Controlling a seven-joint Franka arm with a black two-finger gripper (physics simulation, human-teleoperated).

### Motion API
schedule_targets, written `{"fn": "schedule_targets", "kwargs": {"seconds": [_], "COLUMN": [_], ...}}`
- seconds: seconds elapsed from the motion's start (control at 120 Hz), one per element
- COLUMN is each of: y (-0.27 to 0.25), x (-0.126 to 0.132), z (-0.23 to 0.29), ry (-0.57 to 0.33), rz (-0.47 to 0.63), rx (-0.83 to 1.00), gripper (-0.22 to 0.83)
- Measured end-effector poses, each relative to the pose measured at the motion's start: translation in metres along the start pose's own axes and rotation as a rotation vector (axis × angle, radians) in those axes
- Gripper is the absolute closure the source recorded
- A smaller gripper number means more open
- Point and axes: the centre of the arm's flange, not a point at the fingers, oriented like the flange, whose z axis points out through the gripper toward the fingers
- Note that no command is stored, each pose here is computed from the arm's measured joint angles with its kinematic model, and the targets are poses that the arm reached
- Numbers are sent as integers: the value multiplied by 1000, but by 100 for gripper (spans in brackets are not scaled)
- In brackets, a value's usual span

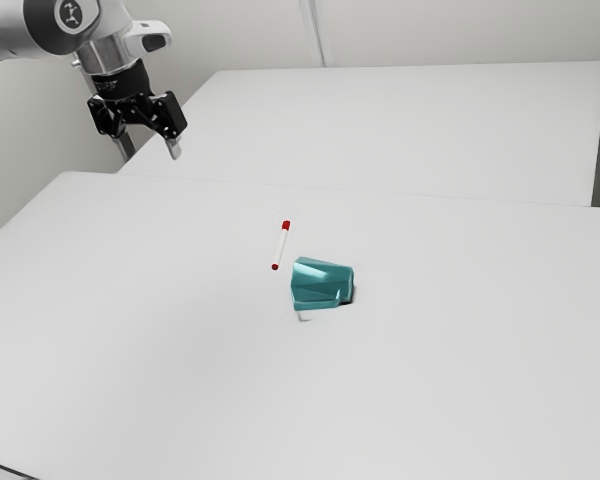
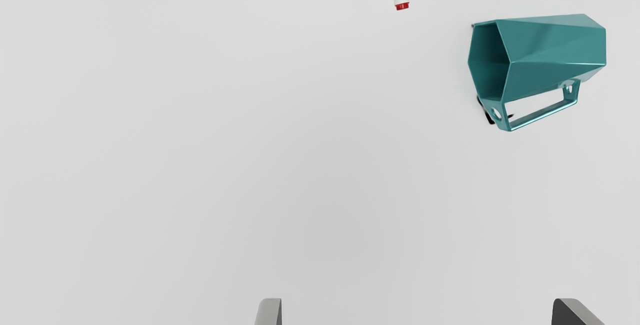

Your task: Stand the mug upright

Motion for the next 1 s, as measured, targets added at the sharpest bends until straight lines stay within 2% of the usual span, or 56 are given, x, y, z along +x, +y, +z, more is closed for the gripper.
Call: {"fn": "schedule_targets", "kwargs": {"seconds": [0.225,0.533,0.775,1.0], "y": [2,8,14,14], "x": [4,27,31,32], "z": [7,54,119,163], "ry": [-12,-19,-13,39], "rz": [3,11,-18,-70], "rx": [-1,-26,-176,-355], "gripper": [2,2,2,2]}}
